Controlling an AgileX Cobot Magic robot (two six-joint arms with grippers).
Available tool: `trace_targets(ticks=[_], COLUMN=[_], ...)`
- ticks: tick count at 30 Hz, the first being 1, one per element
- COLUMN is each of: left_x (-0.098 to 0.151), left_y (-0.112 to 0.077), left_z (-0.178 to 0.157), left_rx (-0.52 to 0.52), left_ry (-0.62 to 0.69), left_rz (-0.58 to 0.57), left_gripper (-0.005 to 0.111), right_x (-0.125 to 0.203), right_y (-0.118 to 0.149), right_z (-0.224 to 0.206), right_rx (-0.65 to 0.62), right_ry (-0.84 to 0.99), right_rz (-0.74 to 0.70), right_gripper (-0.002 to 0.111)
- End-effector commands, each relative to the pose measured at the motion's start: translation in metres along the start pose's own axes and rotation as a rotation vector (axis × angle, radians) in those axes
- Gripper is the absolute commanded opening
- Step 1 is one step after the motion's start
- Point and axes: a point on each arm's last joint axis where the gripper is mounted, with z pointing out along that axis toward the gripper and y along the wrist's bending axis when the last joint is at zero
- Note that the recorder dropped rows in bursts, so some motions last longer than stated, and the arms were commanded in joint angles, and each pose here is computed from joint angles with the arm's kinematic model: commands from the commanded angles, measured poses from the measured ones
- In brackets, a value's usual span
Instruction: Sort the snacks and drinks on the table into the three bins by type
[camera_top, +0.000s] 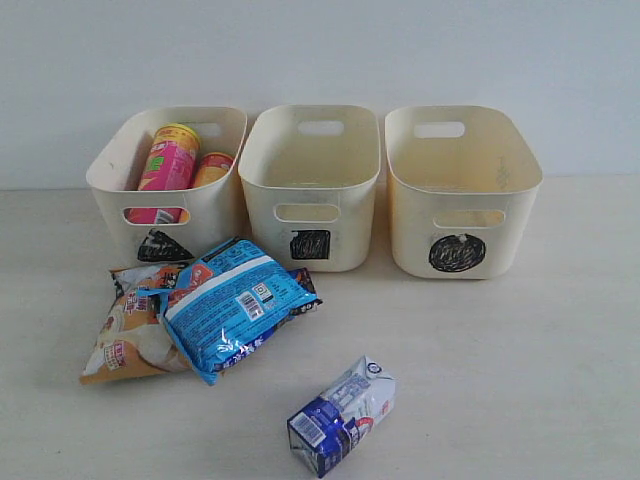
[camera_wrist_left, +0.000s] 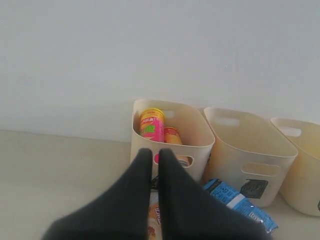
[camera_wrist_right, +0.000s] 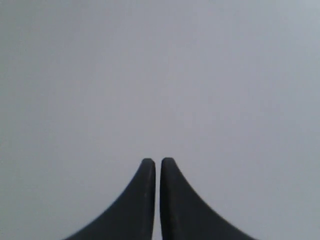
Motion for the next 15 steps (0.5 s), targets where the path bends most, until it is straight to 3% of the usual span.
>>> trace_targets(ticks=[1,6,11,15], left_x=[0.001,0.001,0.002,0.002], left_y=[0.0,0.0,0.0,0.0], left_z=[0.0,0.0,0.0,0.0], left_rx=[0.007,0.007,0.008,0.008], left_ry=[0.007,0.007,0.011,0.014], left_rz=[0.001,0.001,0.001,0.001], left_gripper=[0.004,0.004,0.004,0.004], right_x=[0.004,0.017,0.023,0.027], right_y=[0.015,0.019,0.018,0.02], right_z=[0.058,0.121,0.14,0.143], right_rx=[-0.092,-0.009,0.134,0.152], right_ry=[0.141,0.444,0.813,0.99], right_rz=[-0.123,0.02,0.08,0.079], right_gripper=[0.001,0.001,0.001,0.001])
